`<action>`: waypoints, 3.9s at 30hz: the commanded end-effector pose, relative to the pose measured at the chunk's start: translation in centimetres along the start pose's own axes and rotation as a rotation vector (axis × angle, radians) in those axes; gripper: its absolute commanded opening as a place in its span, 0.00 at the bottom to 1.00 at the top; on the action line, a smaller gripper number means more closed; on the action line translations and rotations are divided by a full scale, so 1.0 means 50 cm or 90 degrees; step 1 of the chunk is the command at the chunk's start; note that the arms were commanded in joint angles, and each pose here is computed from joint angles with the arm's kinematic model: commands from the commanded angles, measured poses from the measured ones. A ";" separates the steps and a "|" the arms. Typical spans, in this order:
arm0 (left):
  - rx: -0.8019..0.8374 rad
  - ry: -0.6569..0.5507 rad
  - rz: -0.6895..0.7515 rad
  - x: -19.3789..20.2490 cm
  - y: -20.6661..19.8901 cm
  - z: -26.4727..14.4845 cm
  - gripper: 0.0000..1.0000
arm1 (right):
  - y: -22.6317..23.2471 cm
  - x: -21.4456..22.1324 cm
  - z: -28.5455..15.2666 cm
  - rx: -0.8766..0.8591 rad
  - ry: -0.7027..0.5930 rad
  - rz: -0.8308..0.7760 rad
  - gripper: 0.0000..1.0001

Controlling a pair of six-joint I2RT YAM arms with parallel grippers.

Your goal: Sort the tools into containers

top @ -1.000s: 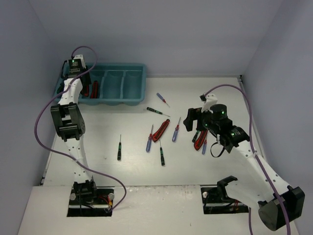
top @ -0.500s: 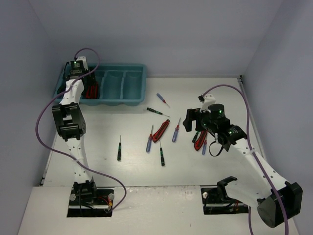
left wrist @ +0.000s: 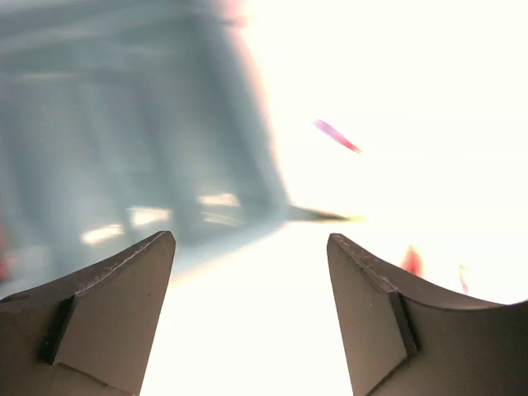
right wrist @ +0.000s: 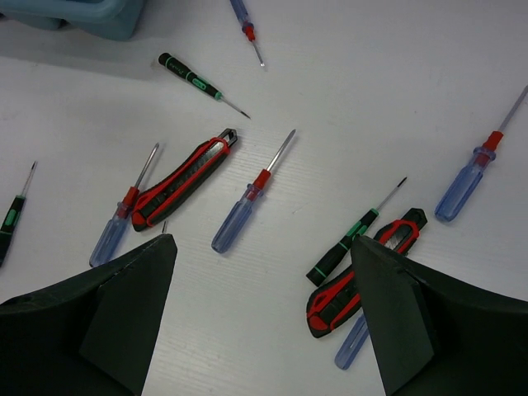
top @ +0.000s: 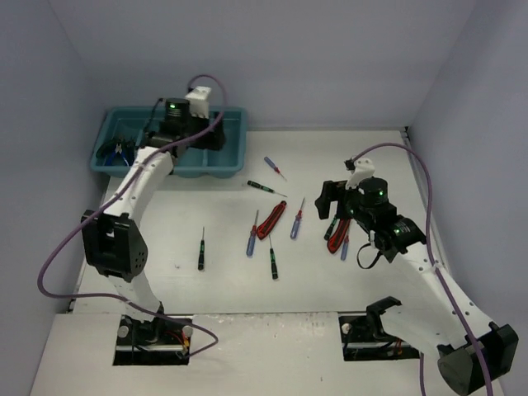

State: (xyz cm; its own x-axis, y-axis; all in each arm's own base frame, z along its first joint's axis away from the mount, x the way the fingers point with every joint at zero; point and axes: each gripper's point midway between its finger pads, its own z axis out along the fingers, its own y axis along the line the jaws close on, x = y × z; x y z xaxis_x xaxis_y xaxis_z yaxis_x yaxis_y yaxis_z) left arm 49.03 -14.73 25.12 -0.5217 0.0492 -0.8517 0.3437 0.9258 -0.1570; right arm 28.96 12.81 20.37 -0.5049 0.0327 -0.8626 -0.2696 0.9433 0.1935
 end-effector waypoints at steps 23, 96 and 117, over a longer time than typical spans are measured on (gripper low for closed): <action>0.012 0.243 0.136 0.408 -0.404 0.128 0.65 | -0.009 -0.041 -0.124 0.010 -0.125 0.075 0.85; -0.120 0.076 0.036 0.098 -0.145 0.006 0.05 | -0.011 -0.039 -0.106 0.017 -0.104 0.061 0.86; -0.305 -0.058 -0.049 -0.097 0.457 0.095 0.05 | -0.023 -0.006 -0.065 0.039 -0.049 0.053 0.86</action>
State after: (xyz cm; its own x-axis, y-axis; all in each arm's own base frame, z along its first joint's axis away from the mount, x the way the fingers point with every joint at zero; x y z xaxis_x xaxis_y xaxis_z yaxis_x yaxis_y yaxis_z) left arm 60.29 2.64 17.37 -0.6172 -0.0674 -0.7839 -0.1365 0.9904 0.0222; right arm 25.51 10.79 20.23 -0.5116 0.1182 -0.8511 -0.1861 0.9518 0.2440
